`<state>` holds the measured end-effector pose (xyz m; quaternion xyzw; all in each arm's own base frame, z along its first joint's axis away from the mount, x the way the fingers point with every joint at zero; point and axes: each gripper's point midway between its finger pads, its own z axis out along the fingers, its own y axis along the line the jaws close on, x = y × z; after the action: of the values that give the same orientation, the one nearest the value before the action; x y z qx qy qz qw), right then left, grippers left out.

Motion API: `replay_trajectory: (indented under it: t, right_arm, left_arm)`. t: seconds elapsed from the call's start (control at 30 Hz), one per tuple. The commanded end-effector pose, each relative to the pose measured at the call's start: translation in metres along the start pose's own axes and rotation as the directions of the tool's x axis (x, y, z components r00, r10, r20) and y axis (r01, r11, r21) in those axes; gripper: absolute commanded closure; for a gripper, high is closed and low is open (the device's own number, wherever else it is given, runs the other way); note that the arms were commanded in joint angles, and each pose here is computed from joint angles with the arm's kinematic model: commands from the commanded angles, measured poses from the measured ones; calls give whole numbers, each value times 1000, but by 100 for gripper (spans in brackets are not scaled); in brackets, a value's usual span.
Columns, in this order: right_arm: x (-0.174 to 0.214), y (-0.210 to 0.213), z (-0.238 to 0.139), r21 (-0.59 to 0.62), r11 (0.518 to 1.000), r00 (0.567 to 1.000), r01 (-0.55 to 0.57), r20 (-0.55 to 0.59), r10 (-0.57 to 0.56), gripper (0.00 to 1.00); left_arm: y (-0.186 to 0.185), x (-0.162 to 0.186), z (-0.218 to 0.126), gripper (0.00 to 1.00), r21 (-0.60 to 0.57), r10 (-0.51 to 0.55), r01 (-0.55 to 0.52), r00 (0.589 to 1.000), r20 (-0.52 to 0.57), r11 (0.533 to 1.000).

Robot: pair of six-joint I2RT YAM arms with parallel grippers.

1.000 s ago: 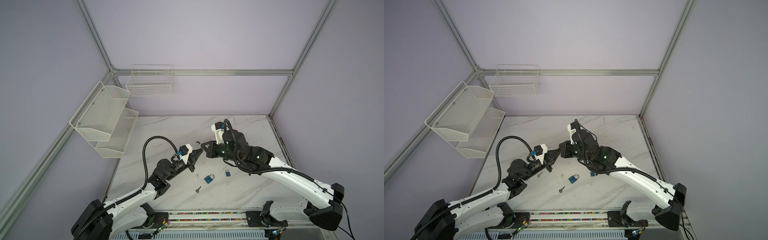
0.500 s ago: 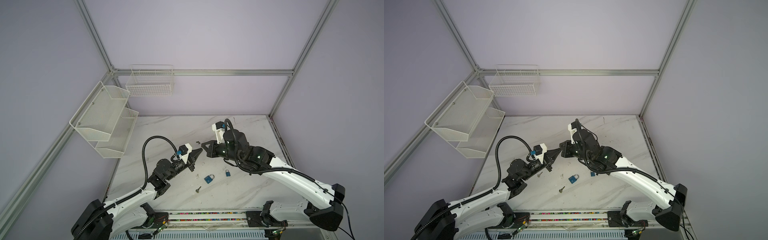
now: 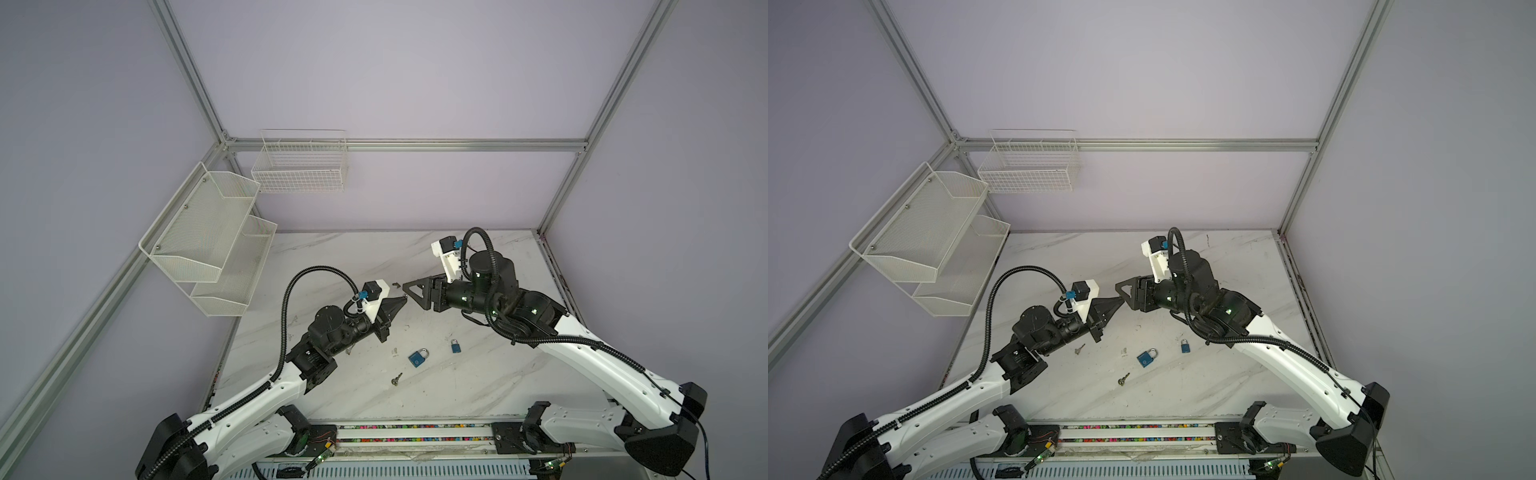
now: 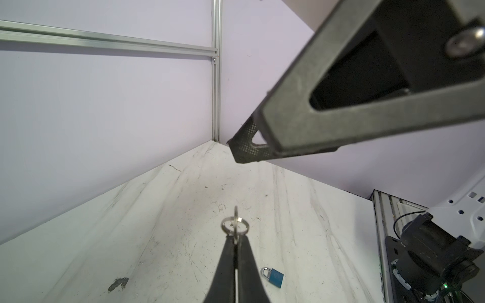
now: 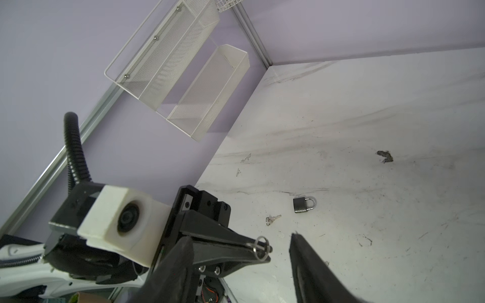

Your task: Unlock with the key

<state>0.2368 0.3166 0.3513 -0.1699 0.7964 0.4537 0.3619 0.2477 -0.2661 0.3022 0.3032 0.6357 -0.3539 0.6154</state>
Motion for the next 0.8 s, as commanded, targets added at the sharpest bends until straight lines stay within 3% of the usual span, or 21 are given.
replay_trajectory:
  t: [0.0, 0.2, 0.47, 0.77]
  right_arm:
    - [10, 8, -2, -145, 987, 997, 62, -36, -68, 36]
    - [13, 5, -7, -252, 964, 996, 85, -17, -93, 40]
    - [11, 4, -3, -307, 947, 995, 99, 4, -103, 49]
    - [9, -7, 0, -281, 955, 995, 99, 14, -99, 62]
  left_arm:
    - [-10, -46, 2, 100, 63, -6, 3, 999, 49, 998]
    - [-15, -52, 7, 100, 117, -8, 2, 999, 45, 993]
    - [-21, -57, 14, 100, 165, -5, -1, 999, 33, 986]
    - [-21, -62, 15, 100, 166, -3, -4, 999, 45, 986]
